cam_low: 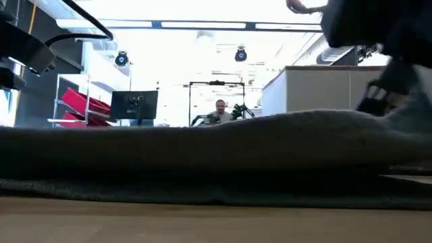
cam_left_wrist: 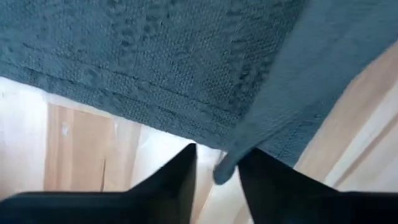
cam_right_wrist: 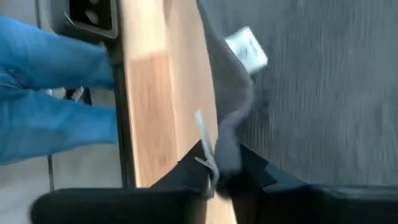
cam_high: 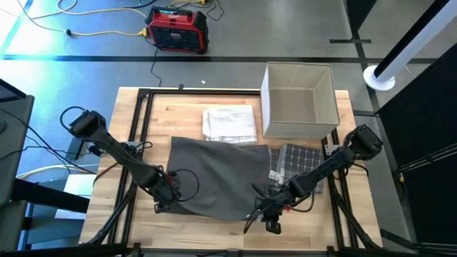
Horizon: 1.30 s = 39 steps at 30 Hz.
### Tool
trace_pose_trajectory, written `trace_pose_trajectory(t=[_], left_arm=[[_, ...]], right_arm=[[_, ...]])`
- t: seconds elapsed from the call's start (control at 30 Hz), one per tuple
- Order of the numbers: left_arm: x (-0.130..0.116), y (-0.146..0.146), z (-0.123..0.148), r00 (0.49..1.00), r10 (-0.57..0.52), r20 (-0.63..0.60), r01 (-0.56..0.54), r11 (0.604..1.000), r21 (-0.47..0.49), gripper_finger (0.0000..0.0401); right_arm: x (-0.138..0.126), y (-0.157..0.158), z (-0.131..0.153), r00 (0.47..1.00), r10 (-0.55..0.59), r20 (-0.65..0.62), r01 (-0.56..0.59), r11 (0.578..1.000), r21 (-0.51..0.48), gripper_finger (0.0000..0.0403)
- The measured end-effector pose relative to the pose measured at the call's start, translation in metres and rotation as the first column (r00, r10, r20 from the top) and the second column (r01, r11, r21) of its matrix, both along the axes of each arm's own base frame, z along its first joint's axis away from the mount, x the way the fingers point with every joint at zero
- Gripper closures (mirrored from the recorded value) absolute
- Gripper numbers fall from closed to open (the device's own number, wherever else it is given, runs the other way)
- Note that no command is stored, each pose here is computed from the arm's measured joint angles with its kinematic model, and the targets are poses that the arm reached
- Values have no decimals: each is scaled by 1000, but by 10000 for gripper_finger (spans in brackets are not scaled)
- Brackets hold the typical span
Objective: Fold towel
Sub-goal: Fold the gray towel
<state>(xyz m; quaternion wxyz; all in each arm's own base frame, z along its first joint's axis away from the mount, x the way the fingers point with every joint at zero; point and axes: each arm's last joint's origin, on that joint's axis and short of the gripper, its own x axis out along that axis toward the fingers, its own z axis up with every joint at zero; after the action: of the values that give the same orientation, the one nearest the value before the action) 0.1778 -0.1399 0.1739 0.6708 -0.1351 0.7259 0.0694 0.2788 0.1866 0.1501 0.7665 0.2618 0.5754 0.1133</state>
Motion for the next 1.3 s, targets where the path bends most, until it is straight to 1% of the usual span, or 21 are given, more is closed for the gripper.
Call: trace_pose_trajectory(t=[0.1, 0.17, 0.4, 0.47, 0.57, 0.63, 0.7, 0.73, 0.8, 0.83, 0.9, 1.0, 1.07, 1.17, 1.3], left_arm=[[-1, 0, 4, 999, 29, -39, -31, 998, -59, 240], [-2, 1, 14, 996, 45, -74, -52, 994, -97, 230], [-10, 10, 72, 996, -1, -85, 3, 1000, 30, 222], [-9, 15, 82, 1000, -18, -17, 20, 993, 120, 222], [-4, 18, 84, 997, -15, 75, 1, 983, 185, 222], [1, 20, 81, 992, -3, 123, -21, 981, 194, 222], [6, 22, 74, 985, 10, 174, -46, 978, 206, 223], [8, 23, 68, 978, 14, 208, -60, 975, 214, 225], [15, 24, 56, 957, 29, 290, -96, 971, 220, 229], [17, 25, 49, 945, 35, 325, -112, 969, 222, 232], [22, 26, 34, 918, 59, 391, -149, 968, 204, 238], [30, 29, 18, 884, 98, 457, -185, 971, 150, 251], [31, 31, 8, 877, 114, 466, -197, 971, 133, 262], [30, 33, -5, 891, 131, 435, -211, 967, 140, 279], [27, 31, -22, 903, 207, 376, -269, 956, 121, 306]], right_arm=[[-5, -1, 3, 997, 5, -78, -2, 999, 48, 309], [-8, -3, 12, 996, 8, -89, -1, 997, 72, 298], [-27, -19, 65, 999, -29, 17, 27, 995, 93, 293], [-35, -28, 78, 999, -51, 5, 50, 994, 96, 293], [-49, -38, 90, 994, -102, -49, 106, 990, 87, 293], [-56, -44, 94, 991, -117, -71, 121, 991, 62, 293], [-59, -48, 96, 985, -169, -34, 168, 986, -17, 293], [-59, -50, 96, 978, -210, 9, 210, 975, -72, 293], [-54, -54, 94, 951, -286, 120, 304, 936, -177, 293], [-51, -55, 93, 937, -304, 173, 337, 916, -217, 293], [-40, -58, 87, 919, -314, 238, 373, 889, -265, 295], [-21, -64, 71, 913, -306, 269, 386, 863, -326, 307], [-9, -68, 55, 921, -304, 245, 378, 848, -371, 320], [2, -77, 36, 917, -346, 198, 398, 820, -412, 351], [12, -83, 17, 915, -377, 143, 401, 815, -418, 378]])
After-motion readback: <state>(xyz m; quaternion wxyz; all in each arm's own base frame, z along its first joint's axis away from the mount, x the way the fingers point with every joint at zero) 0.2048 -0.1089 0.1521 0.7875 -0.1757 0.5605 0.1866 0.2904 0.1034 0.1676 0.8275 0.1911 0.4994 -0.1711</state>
